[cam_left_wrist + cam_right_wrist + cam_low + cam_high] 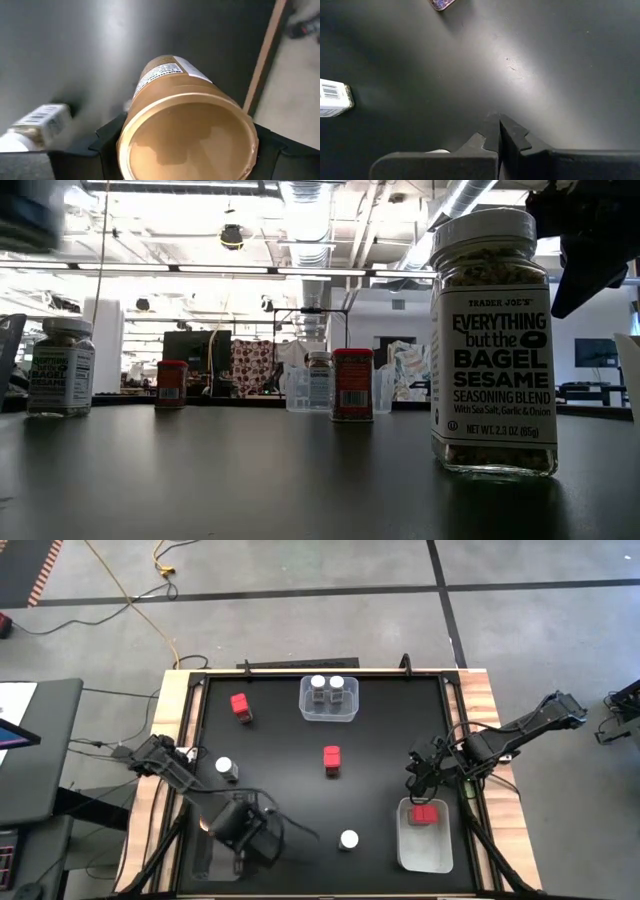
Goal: Sort spices by type
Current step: Put the brown spice bottle into the black bin
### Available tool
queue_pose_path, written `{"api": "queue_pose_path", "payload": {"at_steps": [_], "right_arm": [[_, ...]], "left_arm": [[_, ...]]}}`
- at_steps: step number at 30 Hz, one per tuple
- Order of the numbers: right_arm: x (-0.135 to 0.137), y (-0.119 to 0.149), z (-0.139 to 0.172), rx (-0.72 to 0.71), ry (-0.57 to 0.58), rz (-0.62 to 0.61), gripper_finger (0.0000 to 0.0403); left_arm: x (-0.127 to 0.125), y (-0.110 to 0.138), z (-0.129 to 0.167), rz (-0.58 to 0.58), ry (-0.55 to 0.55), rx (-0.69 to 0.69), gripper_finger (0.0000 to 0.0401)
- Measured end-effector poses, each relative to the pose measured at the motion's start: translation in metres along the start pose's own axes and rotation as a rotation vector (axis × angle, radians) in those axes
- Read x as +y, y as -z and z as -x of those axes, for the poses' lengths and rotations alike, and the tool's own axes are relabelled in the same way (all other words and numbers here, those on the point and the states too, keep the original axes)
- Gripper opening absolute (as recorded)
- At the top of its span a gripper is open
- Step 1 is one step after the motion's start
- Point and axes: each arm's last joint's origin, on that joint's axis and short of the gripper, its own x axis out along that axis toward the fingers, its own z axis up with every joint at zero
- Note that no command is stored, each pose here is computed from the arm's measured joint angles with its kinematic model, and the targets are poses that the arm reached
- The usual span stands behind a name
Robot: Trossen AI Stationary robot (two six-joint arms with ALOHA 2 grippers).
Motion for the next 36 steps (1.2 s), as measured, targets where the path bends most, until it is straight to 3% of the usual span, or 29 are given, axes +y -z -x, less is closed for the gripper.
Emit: {"api": "queue_pose_path", "payload": {"at_steps": [6, 21, 36], "right_arm": [[0.0, 0.0, 0.0, -0.001, 0.0, -0.005, 0.0022], [0.0, 0.0, 0.0, -0.003, 0.0, -0.095, 0.0022], [0.0, 0.0, 0.0, -0.006, -0.001, -0.168, 0.0022]], "left_arm": [[-0.017, 0.025, 0.01, -0.052, -0.003, -0.044, 0.0269], [-0.032, 0.05, 0.014, -0.13, -0.004, -0.073, 0.0269], [0.01, 0.092, -0.014, -0.104, 0.073, -0.123, 0.0269]]}}
